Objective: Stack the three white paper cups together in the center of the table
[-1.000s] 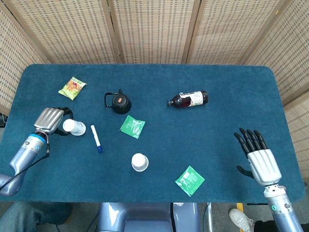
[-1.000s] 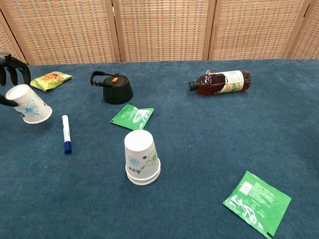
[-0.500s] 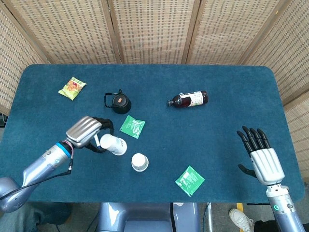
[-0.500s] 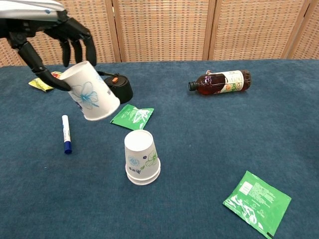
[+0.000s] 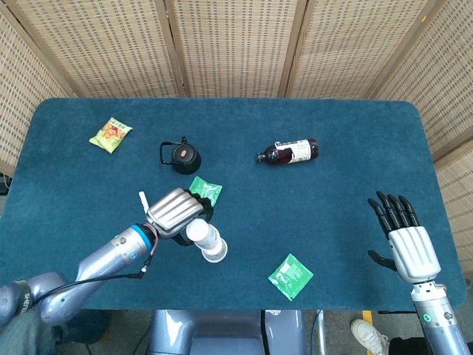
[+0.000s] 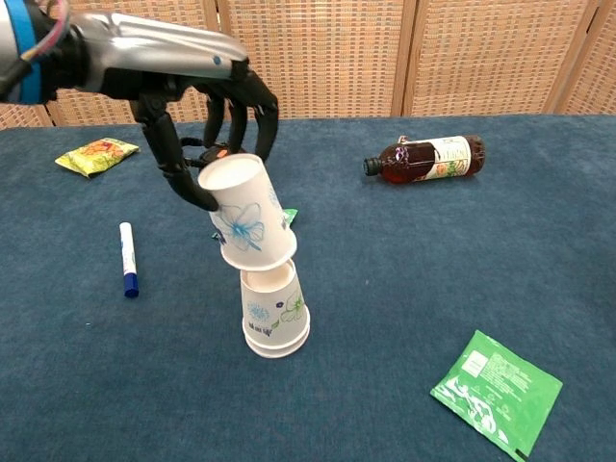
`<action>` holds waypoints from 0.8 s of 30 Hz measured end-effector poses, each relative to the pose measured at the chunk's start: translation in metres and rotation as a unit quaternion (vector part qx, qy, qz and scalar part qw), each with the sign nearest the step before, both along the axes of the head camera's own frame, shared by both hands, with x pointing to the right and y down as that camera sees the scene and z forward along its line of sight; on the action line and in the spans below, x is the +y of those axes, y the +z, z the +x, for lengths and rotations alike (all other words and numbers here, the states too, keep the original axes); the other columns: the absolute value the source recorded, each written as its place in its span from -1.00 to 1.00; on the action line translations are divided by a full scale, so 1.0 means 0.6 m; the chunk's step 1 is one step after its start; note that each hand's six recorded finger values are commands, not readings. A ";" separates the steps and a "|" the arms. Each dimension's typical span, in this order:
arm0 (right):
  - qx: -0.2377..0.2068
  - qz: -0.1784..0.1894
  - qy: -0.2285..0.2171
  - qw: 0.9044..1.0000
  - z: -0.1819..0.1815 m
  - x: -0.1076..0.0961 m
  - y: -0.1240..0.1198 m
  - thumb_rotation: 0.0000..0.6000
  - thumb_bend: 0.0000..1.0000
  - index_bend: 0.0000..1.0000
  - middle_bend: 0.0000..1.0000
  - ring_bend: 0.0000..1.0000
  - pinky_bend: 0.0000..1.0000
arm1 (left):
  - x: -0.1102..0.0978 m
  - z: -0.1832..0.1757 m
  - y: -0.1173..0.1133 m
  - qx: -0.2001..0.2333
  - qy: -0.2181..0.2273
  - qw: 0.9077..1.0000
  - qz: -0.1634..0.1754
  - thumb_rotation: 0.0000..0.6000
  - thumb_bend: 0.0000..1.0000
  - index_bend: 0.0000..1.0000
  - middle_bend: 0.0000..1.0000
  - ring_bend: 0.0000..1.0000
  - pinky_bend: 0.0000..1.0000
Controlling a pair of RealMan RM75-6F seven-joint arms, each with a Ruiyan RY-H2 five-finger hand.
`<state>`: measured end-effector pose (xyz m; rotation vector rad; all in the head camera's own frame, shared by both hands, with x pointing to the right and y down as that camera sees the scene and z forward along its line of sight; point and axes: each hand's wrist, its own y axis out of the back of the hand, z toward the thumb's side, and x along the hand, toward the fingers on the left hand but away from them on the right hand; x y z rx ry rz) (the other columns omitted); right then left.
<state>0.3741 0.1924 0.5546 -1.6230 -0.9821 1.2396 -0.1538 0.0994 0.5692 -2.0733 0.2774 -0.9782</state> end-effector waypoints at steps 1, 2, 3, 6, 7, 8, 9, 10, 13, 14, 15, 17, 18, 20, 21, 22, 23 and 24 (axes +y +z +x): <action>0.000 0.000 0.000 1.000 0.000 0.000 0.000 1.00 -1.00 -0.93 -0.86 -0.98 -1.00 | 0.003 0.006 0.002 0.000 0.002 1.000 -0.003 1.00 -0.60 0.08 -0.24 -0.20 -0.12; 0.000 0.000 0.000 1.000 0.000 0.000 0.000 1.00 -1.00 -0.93 -0.86 -0.98 -1.00 | 0.006 0.012 0.004 0.001 0.003 1.000 -0.005 1.00 -0.60 0.08 -0.24 -0.20 -0.12; -0.001 0.000 0.001 1.000 0.001 0.000 -0.001 1.00 -1.00 -0.93 -0.86 -0.98 -1.00 | 0.009 0.018 0.007 0.001 0.005 1.000 -0.008 1.00 -0.60 0.08 -0.24 -0.20 -0.12; -0.002 0.002 0.002 1.000 0.001 -0.001 -0.003 1.00 -1.00 -0.93 -0.86 -0.98 -1.00 | 0.016 0.030 0.011 0.001 0.010 1.000 -0.013 1.00 -0.60 0.08 -0.24 -0.20 -0.12; -0.002 0.002 0.002 1.000 0.002 -0.001 -0.004 1.00 -1.00 -0.93 -0.86 -0.98 -1.00 | 0.017 0.032 0.012 0.000 0.011 1.000 -0.013 1.00 -0.60 0.08 -0.24 -0.20 -0.12; -0.003 0.003 0.003 1.000 0.003 -0.002 -0.004 1.00 -1.00 -0.93 -0.86 -0.98 -1.00 | 0.019 0.034 0.013 -0.001 0.013 1.000 -0.013 1.00 -0.60 0.08 -0.24 -0.20 -0.12; -0.003 0.004 0.004 1.000 0.003 -0.002 -0.005 1.00 -1.00 -0.93 -0.86 -0.98 -1.00 | 0.020 0.035 0.014 -0.003 0.015 1.000 -0.013 1.00 -0.60 0.08 -0.24 -0.20 -0.12; -0.004 0.005 0.004 1.000 0.004 -0.002 -0.006 1.00 -1.00 -0.93 -0.86 -0.98 -1.00 | 0.021 0.036 0.015 -0.005 0.016 1.000 -0.012 1.00 -0.60 0.08 -0.24 -0.20 -0.12; -0.004 0.006 0.006 1.000 0.005 -0.003 -0.008 1.00 -1.00 -0.93 -0.86 -0.99 -1.00 | 0.022 0.036 0.017 -0.013 0.020 1.000 -0.007 1.00 -0.59 0.08 -0.24 -0.20 -0.12; -0.005 0.006 0.006 1.000 0.006 -0.003 -0.008 1.00 -1.00 -0.93 -0.86 -0.98 -1.00 | 0.022 0.036 0.018 -0.015 0.020 1.000 -0.005 1.00 -0.58 0.08 -0.24 -0.20 -0.12; -0.005 0.007 0.007 1.000 0.007 -0.004 -0.010 1.00 -1.00 -0.93 -0.86 -0.98 -1.00 | 0.023 0.036 0.018 -0.019 0.021 1.000 -0.005 1.00 -0.58 0.08 -0.24 -0.20 -0.12; -0.005 0.008 0.008 1.000 0.008 -0.004 -0.011 1.00 -1.00 -0.93 -0.86 -0.98 -1.00 | 0.024 0.036 0.018 -0.023 0.022 0.999 -0.002 1.00 -0.58 0.08 -0.24 -0.20 -0.12; -0.006 0.009 0.008 1.000 0.008 -0.004 -0.012 1.00 -1.00 -0.93 -0.86 -0.99 -1.00 | 0.023 0.036 0.016 -0.026 0.023 0.999 0.003 1.00 -0.58 0.08 -0.24 -0.20 -0.12; -0.006 0.009 0.009 1.000 0.009 -0.004 -0.013 1.00 -1.00 -0.93 -0.86 -0.98 -1.00 | 0.020 0.035 0.013 -0.029 0.023 0.999 0.011 1.00 -0.58 0.08 -0.24 -0.20 -0.12; -0.006 0.009 0.009 1.000 0.009 -0.004 -0.013 1.00 -1.00 -0.93 -0.86 -0.98 -1.00 | 0.020 0.035 0.011 -0.030 0.021 0.999 0.014 1.00 -0.58 0.08 -0.24 -0.20 -0.12; -0.007 0.009 0.009 1.000 0.009 -0.004 -0.013 1.00 -1.00 -0.93 -0.86 -0.98 -1.00 | 0.019 0.034 0.009 -0.031 0.020 0.999 0.015 1.00 -0.58 0.08 -0.24 -0.20 -0.12; -0.007 0.009 0.009 1.000 0.008 -0.004 -0.013 1.00 -1.00 -0.93 -0.86 -0.98 -1.00 | 0.019 0.034 0.008 -0.032 0.019 0.999 0.015 1.00 -0.58 0.08 -0.24 -0.20 -0.12; -0.007 0.008 0.009 1.000 0.008 -0.004 -0.013 1.00 -1.00 -0.93 -0.86 -0.98 -1.00 | 0.020 0.033 0.007 -0.033 0.019 0.999 0.015 1.00 -0.58 0.08 -0.24 -0.20 -0.12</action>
